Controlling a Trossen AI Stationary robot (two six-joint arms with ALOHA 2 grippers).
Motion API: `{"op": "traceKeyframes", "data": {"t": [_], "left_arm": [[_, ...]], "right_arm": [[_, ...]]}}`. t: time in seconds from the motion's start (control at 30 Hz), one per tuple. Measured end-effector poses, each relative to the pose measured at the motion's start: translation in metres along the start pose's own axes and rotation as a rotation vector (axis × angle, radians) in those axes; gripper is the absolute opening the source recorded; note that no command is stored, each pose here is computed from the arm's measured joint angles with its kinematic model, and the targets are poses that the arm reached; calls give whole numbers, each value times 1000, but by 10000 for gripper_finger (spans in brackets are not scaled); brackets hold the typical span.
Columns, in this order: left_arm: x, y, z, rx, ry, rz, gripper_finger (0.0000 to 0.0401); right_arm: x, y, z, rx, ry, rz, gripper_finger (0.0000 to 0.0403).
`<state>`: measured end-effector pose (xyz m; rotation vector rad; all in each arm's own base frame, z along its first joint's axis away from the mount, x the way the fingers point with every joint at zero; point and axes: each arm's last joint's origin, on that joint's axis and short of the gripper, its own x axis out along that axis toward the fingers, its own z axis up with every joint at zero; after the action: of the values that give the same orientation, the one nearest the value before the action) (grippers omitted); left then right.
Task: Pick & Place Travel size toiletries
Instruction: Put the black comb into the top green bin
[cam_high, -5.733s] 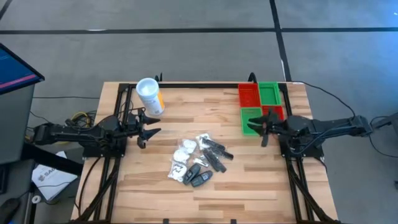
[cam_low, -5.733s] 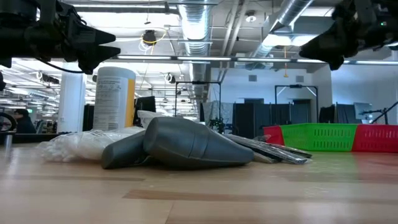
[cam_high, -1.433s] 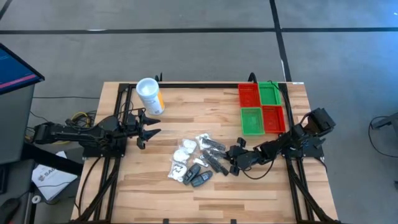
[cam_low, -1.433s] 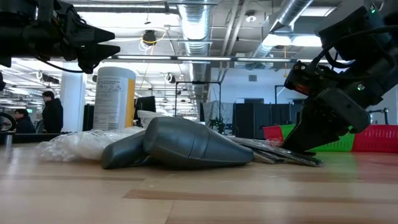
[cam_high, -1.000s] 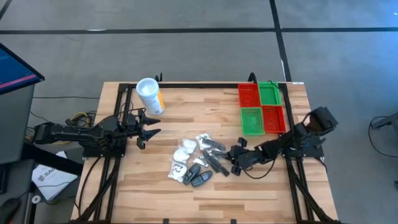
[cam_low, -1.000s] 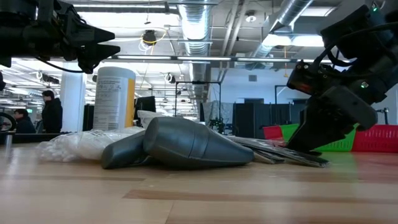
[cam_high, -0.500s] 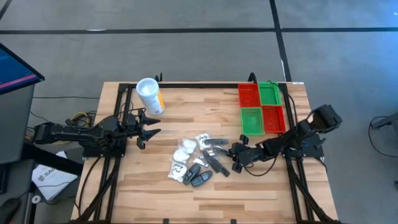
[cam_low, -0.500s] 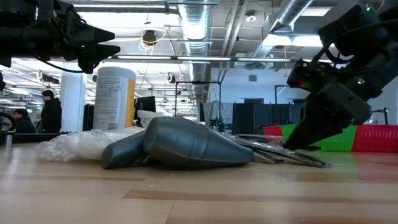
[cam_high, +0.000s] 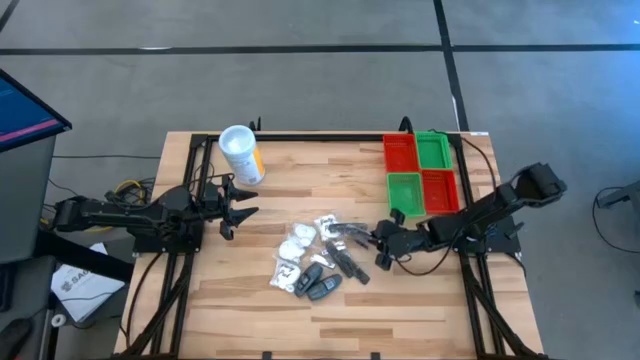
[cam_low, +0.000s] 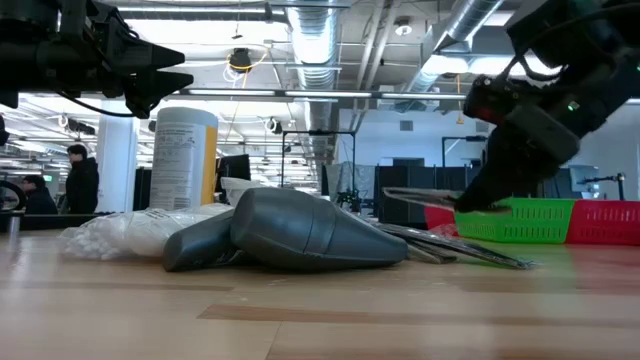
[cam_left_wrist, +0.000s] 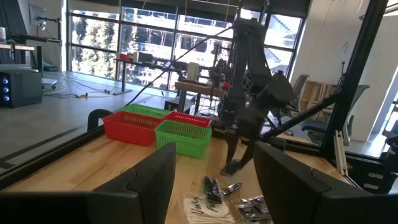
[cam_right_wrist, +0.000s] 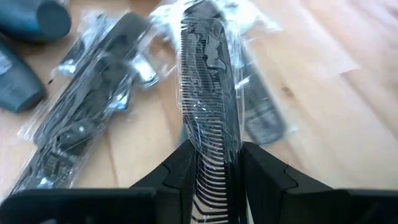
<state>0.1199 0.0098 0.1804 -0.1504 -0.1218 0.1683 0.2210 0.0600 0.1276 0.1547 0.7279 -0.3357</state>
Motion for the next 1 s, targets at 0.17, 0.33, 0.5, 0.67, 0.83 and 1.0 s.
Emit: {"op": "traceKeyframes", "data": {"t": [0.17,0.33,0.5,0.67,0.83,1.0], "left_arm": [[0,0,0,0,0,0,209],[0,0,0,0,0,0,209],[0,0,0,0,0,0,209],[0,0,0,0,0,0,209],[0,0,0,0,0,0,209],[0,0,0,-1,0,0,209]], "right_arm": [[-11,-14,13,48,-28,-23,98],[-22,-30,22,92,-44,-60,98],[-32,-48,30,148,-66,-105,98],[-42,-67,37,215,-95,-159,98],[-48,-89,39,275,-85,-243,98],[-53,-109,40,342,-87,-325,98]]}}
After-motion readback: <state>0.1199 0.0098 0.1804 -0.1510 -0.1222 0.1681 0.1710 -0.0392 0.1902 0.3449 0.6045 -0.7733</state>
